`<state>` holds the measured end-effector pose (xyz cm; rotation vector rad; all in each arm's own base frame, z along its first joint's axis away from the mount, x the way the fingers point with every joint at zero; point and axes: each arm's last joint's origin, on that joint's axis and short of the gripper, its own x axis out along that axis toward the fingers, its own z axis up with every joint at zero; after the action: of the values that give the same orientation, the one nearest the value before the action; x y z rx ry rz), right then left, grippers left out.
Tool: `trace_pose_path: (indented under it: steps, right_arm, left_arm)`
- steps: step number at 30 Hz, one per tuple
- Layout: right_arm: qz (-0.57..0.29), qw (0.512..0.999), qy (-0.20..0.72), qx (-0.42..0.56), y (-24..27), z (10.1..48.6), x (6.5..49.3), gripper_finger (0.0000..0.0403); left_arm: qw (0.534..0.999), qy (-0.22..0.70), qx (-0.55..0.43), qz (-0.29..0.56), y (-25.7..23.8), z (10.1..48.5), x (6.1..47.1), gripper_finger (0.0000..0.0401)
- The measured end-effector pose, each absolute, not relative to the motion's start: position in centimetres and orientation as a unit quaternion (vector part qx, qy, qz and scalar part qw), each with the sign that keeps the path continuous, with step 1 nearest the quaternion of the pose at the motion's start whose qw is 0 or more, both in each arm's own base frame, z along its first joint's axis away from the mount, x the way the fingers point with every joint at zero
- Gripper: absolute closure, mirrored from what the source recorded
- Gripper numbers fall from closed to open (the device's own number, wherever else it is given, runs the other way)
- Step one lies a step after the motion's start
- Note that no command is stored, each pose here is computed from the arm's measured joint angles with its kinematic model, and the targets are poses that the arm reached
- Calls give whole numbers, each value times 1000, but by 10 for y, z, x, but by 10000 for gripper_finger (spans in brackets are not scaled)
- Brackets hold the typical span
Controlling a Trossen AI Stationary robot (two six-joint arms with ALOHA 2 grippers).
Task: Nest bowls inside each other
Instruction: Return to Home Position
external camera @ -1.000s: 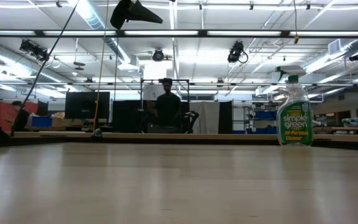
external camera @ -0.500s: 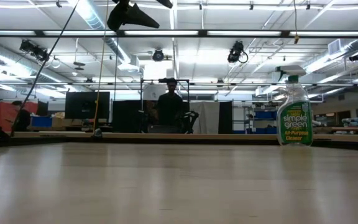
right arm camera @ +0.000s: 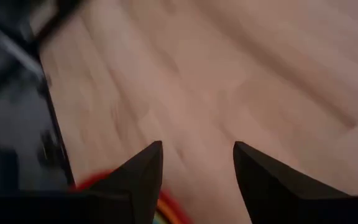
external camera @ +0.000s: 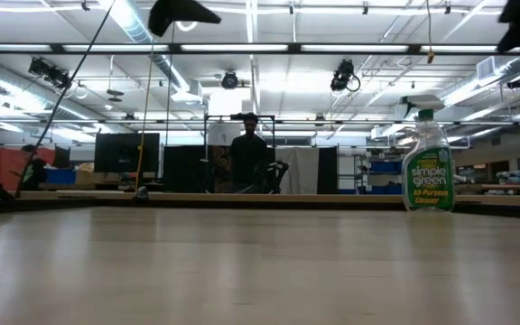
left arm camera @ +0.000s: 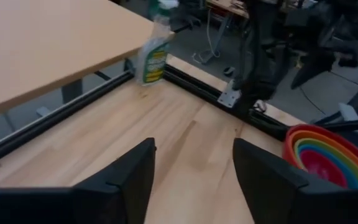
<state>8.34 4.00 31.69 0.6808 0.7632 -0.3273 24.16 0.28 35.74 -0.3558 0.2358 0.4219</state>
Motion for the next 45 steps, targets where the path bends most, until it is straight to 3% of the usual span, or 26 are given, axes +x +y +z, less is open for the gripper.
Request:
trace_pose_path:
  steps: [7,20,30,40,45]
  right_arm:
    - [-168,874,268,369,22,298,76,225]
    - [-165,884,112,422,10,234,91,253]
    - [-194,895,-29,401,-6,244,53,254]
    - [-202,903,-64,373,-10,270,37,254]
    - [-205,908,-91,353,-13,288,25,254]
  left_arm:
    - [952,74,-205,216,15,339,197,220]
    - [922,-61,-311,222,32,264,141,254]
    - [904,-85,-357,220,30,231,119,283]
    - [904,-173,-316,230,27,244,89,286]
    - [905,-170,-315,230,25,241,78,286]
